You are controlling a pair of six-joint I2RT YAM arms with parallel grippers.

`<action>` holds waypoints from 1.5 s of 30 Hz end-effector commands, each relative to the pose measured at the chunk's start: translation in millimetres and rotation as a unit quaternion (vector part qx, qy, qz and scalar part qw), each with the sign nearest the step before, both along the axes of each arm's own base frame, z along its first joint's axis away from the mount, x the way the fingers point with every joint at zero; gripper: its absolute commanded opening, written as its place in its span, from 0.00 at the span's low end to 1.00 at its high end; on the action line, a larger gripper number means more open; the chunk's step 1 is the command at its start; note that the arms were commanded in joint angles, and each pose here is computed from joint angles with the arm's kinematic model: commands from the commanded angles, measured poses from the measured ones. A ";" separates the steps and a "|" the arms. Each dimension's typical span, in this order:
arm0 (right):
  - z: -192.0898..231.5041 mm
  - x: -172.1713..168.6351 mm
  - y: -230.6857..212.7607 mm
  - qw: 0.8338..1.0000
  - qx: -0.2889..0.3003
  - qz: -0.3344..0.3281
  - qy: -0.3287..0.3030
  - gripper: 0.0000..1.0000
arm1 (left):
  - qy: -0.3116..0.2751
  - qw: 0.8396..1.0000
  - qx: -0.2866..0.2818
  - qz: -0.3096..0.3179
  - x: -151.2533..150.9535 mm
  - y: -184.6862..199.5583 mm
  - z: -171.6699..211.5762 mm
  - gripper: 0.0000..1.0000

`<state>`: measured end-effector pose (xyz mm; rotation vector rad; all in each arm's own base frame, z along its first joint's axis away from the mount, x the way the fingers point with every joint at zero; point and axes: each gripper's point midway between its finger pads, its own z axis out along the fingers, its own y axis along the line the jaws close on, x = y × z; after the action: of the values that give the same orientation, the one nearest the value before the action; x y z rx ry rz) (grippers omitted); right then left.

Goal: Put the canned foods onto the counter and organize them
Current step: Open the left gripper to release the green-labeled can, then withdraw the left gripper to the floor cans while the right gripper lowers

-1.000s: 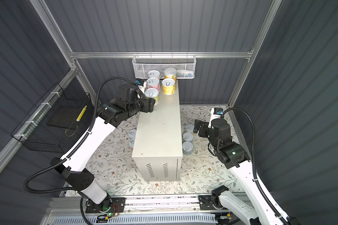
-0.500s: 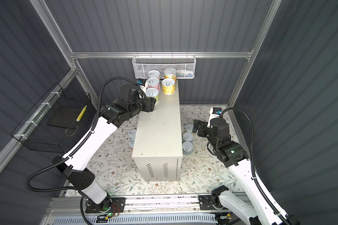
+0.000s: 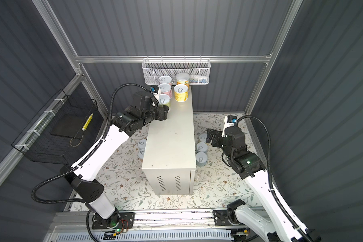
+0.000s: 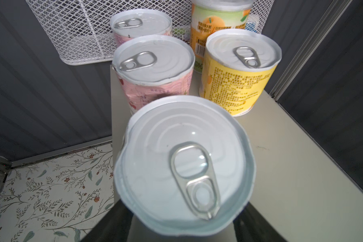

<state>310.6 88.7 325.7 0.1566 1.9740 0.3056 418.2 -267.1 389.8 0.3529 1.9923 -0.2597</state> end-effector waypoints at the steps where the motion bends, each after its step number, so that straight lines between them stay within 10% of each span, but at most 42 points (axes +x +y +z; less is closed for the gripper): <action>1: -3.0 1.7 2.4 1.000 0.009 0.003 0.001 0.99 | -0.006 1.000 0.009 0.001 8.1 -2.7 -2.4 0.75; 11: -28.6 -1.1 1.0 0.999 -0.001 0.000 0.035 0.99 | -0.013 1.000 0.008 -0.010 -2.3 2.6 0.8 0.99; 29: -77.1 -13.9 -12.6 0.995 -0.014 -0.027 0.098 0.99 | -0.048 0.996 0.021 0.076 -83.4 102.5 22.3 1.00; 45: -166.7 -7.9 10.1 0.976 0.014 -0.012 0.218 0.99 | 0.094 0.972 -0.140 0.165 -86.2 172.6 -152.0 0.99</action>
<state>301.3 92.7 173.3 0.2651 2.3598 0.2666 321.8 -82.0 231.0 -0.1589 2.1835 -0.2555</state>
